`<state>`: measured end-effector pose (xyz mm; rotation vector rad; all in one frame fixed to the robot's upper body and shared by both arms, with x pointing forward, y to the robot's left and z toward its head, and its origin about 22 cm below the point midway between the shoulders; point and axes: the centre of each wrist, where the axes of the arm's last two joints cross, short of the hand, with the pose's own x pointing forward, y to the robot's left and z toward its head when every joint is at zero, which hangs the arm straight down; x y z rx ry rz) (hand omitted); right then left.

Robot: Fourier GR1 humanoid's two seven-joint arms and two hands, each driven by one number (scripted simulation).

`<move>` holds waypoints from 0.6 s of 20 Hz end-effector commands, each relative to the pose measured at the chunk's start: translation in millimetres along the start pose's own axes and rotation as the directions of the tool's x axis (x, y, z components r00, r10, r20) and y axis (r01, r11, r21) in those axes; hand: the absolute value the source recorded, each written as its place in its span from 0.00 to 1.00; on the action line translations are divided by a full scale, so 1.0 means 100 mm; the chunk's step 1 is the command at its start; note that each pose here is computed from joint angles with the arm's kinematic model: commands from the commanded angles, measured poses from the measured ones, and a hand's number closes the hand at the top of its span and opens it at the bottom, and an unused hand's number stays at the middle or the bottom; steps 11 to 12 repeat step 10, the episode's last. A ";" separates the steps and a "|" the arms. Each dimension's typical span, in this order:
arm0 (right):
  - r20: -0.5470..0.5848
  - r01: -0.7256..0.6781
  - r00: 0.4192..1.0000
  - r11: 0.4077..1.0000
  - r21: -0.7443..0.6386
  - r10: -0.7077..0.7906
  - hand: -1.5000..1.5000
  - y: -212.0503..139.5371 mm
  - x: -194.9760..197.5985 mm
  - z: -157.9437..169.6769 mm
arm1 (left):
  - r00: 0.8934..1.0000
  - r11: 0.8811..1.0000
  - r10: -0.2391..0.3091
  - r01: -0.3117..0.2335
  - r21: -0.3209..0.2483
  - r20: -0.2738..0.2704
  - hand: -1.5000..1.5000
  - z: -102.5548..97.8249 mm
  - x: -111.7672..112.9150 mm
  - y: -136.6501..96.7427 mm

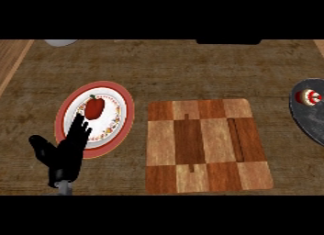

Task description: Pick the cupcake from the cutting board and place it in the pan

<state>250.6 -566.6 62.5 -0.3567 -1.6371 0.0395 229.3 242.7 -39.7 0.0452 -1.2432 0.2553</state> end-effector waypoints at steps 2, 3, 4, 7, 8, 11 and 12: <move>0.086 0.086 0.992 0.990 0.107 -0.096 0.00 -0.20 0.00 0.20 | 1.000 1.000 -0.008 0.008 0.022 -0.016 0.50 0.00 -0.12 0.08; 0.078 0.079 0.993 0.992 0.098 -0.087 0.00 -0.30 0.03 0.27 | 1.000 1.000 0.004 -0.004 0.019 0.001 0.50 0.00 -0.01 0.07; 0.063 0.070 0.995 0.995 0.075 -0.075 0.00 -0.14 -0.15 0.30 | 1.000 1.000 -0.020 0.020 0.017 -0.010 0.50 0.02 -0.03 0.00; 0.063 0.066 0.995 0.994 0.087 -0.072 0.00 -0.31 -0.12 0.46 | 1.000 1.000 -0.023 0.023 0.017 -0.013 0.50 0.09 -0.09 0.21; 0.062 0.076 0.995 0.995 0.068 -0.080 0.00 -0.29 -0.25 0.59 | 1.000 1.000 -0.004 0.004 0.005 -0.002 0.50 0.02 -0.15 0.04; 0.048 0.071 0.996 0.996 0.051 -0.073 0.00 -0.41 -0.10 0.55 | 1.000 1.000 0.001 0.000 0.023 -0.005 0.50 0.06 -0.13 0.11; 0.048 0.071 0.996 0.996 0.051 -0.073 0.00 -0.41 -0.10 0.55 | 1.000 1.000 0.001 0.000 0.023 -0.005 0.50 0.06 -0.13 0.11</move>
